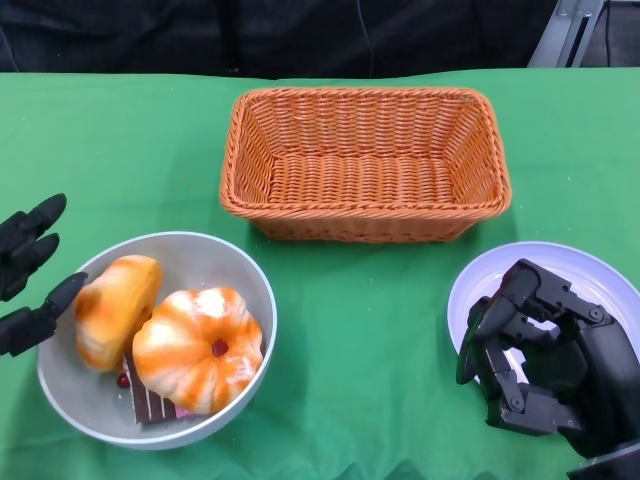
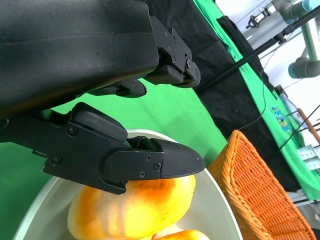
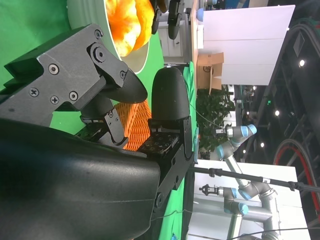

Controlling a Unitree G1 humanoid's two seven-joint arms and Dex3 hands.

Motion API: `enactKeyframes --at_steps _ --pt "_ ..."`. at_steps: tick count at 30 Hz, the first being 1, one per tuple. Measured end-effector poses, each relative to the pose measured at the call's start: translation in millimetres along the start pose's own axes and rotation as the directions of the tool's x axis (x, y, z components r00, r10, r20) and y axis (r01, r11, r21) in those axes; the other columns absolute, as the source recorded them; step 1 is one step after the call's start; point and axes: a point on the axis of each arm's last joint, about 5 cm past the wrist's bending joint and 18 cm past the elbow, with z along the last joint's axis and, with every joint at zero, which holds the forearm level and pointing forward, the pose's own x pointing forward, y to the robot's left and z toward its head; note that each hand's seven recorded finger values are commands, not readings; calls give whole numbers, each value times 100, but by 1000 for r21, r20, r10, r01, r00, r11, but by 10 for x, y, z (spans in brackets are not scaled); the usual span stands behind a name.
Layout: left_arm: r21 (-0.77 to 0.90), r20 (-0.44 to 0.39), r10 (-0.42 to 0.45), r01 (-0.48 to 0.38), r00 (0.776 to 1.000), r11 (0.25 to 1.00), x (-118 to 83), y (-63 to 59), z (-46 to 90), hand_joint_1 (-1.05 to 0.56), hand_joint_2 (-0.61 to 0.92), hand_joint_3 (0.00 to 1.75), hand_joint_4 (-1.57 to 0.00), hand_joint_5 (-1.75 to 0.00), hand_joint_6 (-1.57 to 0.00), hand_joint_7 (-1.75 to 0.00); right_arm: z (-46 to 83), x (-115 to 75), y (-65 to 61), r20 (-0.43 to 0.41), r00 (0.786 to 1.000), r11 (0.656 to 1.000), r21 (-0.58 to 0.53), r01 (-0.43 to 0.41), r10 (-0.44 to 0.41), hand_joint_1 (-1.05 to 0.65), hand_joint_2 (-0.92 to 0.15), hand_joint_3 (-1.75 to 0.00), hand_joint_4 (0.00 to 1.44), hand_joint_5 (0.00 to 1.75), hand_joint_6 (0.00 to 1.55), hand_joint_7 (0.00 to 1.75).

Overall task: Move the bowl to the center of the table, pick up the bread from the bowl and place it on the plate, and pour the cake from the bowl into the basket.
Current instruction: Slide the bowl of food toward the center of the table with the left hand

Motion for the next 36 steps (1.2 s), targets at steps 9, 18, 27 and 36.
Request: enactKeyframes --at_steps 9,18,27,36 --pt "-2 -37 -13 13 999 1000 2 -11 -17 -84 92 55 -32 0 -31 0 1 -4 1 -1 1000 1000 -2 7 -7 -10 -53 -124 75 175 64 157" --pt "-60 -55 -59 56 997 997 3 -15 -31 -88 92 58 -31 -1 -29 0 0 -3 2 -1 1000 1000 -3 6 -6 -10 -54 -123 75 175 63 158" --pt "-89 -69 -95 89 993 992 17 -38 -33 -90 92 58 -31 -1 -28 0 -5 -7 4 1 1000 1000 -15 6 -6 -12 -54 -122 75 175 63 159" --pt "-111 -73 -119 110 990 988 46 -99 -21 -89 92 58 -27 0 -26 0 -5 -7 3 2 1000 1000 -16 9 -9 -12 -54 -122 75 175 63 159"
